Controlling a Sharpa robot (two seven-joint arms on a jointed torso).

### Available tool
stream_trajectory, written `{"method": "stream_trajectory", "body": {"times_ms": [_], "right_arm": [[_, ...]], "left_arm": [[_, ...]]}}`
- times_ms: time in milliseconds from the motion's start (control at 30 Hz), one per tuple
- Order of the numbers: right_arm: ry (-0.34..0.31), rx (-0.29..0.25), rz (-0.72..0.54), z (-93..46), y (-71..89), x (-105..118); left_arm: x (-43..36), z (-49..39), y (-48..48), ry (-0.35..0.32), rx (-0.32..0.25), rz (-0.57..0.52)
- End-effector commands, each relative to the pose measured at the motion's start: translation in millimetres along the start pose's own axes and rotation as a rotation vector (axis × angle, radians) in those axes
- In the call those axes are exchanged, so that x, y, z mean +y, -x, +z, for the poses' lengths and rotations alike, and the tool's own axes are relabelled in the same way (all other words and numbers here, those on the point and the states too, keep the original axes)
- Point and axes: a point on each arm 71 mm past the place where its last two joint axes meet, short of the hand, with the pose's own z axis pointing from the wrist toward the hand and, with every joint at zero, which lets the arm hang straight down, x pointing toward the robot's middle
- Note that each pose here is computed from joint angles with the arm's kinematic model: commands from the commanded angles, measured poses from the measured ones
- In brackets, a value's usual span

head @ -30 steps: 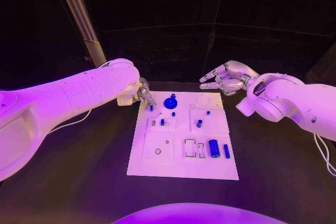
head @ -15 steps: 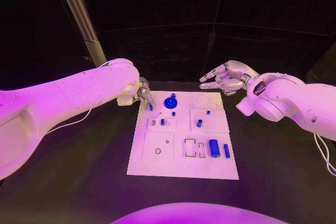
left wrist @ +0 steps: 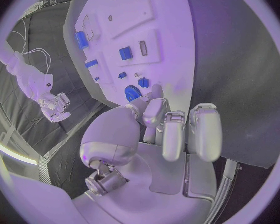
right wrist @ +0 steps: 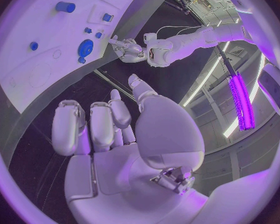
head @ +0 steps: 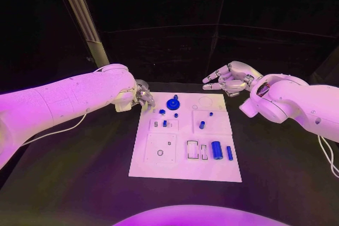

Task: Assemble the parts on the task board

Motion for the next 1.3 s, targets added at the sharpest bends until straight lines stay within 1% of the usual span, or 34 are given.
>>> {"method": "stream_trajectory", "body": {"times_ms": [33, 133, 233, 400, 633, 767, 900, 1100, 1300], "right_arm": [[0.009, 0.002, 0.005, 0.0, 1.1, 1.0], [0.007, 0.001, 0.005, -0.1, 1.7, 0.3], [0.006, 0.000, 0.005, -0.2, 2.2, -0.1], [0.006, 0.000, 0.005, 0.0, 2.2, -0.3], [0.004, 0.000, 0.005, 0.6, 2.3, -0.7], [0.003, 0.001, 0.005, 0.8, 2.1, -0.6], [0.003, 0.002, 0.005, 1.1, 1.8, -0.5], [0.003, 0.003, 0.006, 1.7, 1.1, 0.0], [0.003, 0.005, 0.006, 2.4, 0.4, 0.4]], "left_arm": [[-1.9, -6.6, 1.9, -0.029, -0.083, -0.055], [-0.7, -12.5, -0.5, -0.047, -0.105, -0.064], [0.2, -15.4, -1.4, -0.056, -0.119, -0.066], [0.0, -17.0, -1.0, -0.071, -0.138, -0.071], [-5.3, -17.3, 0.9, -0.123, -0.172, -0.091], [-8.3, -15.4, -0.9, -0.136, -0.166, -0.085], [-9.6, -12.7, -4.3, -0.126, -0.142, -0.071], [-13.5, -6.5, -6.8, -0.085, -0.101, -0.040], [-20.6, 1.6, -7.3, -0.044, -0.091, 0.014]]}}
